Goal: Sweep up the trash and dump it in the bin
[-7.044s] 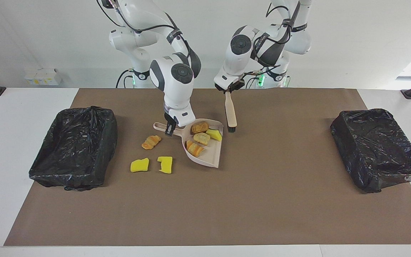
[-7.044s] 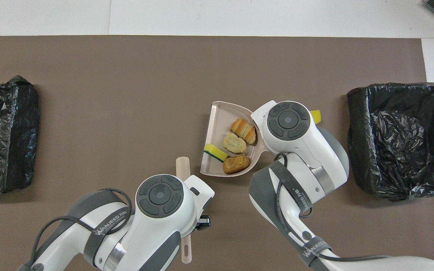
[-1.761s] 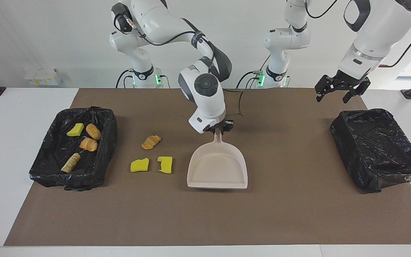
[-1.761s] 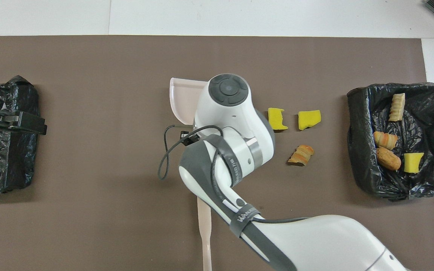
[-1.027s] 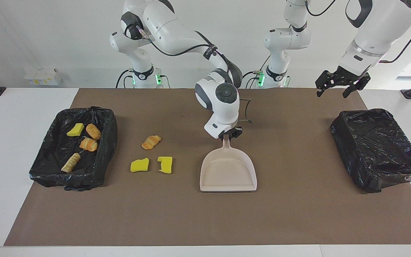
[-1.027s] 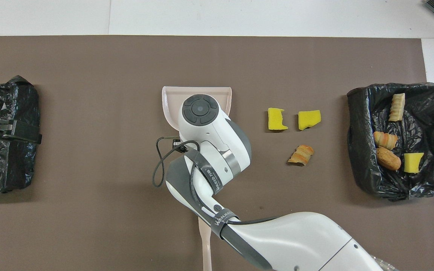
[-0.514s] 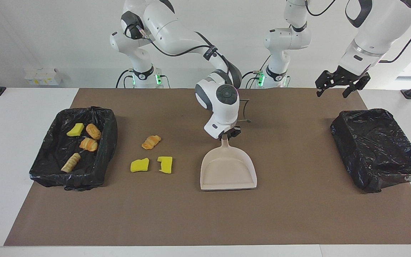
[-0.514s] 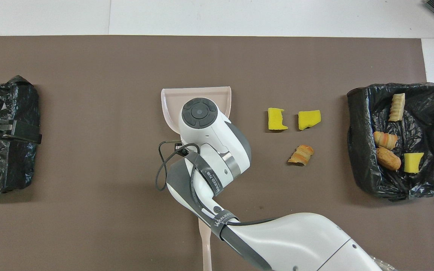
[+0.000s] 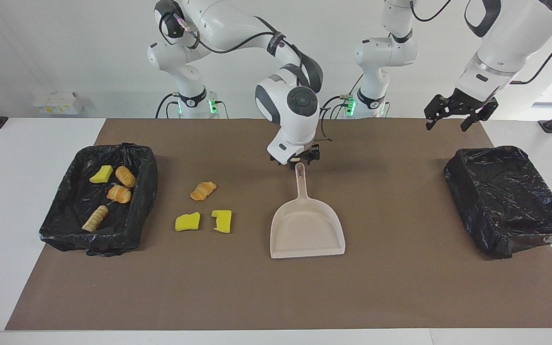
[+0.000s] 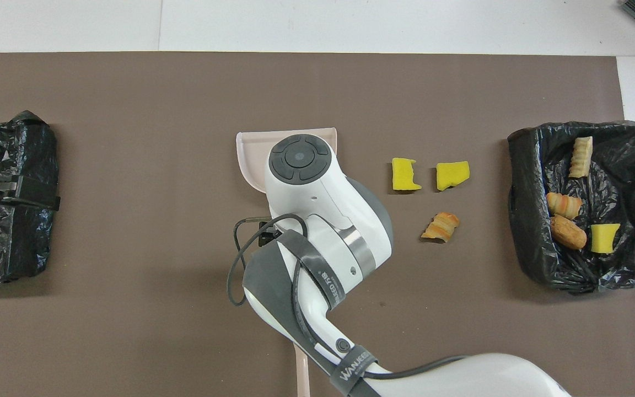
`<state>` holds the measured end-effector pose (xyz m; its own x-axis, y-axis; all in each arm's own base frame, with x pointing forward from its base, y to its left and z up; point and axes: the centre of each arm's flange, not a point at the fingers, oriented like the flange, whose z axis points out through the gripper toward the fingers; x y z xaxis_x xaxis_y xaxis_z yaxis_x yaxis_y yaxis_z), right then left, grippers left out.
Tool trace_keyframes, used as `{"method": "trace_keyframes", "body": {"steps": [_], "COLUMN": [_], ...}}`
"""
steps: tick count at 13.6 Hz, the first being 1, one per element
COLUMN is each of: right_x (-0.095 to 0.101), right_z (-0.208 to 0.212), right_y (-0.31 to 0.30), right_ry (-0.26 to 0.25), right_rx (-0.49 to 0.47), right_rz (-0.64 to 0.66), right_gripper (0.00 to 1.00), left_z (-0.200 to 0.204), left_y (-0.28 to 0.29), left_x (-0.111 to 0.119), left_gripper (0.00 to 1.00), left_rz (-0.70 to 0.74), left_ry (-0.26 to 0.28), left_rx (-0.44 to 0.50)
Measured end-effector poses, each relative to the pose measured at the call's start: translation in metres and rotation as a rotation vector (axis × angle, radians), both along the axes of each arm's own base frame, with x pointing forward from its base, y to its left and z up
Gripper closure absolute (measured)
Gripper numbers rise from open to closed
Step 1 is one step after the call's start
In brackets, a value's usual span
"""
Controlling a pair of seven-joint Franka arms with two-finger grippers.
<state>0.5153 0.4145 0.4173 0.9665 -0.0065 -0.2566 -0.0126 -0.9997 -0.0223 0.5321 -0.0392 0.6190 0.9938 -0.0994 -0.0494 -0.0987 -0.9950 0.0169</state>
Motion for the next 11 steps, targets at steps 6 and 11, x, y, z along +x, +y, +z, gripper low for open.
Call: {"method": "trace_keyframes", "body": {"steps": [6, 11], "right_x": [-0.133, -0.227], "right_z": [-0.032, -0.064], "right_y": [0.026, -0.004], "right_ry": [0.069, 0.086], "right_rx": [-0.006, -0.003], "right_rz": [0.055, 0.058], "right_gripper": [0.00, 0.00], "left_z": [0.000, 0.000], "left_y": [0.000, 0.000], "left_x": [0.000, 0.000], "left_gripper": [0.00, 0.00], "left_rz": [0.000, 0.000], "left_ry": [0.000, 0.000], "left_rx": [0.000, 0.000]}}
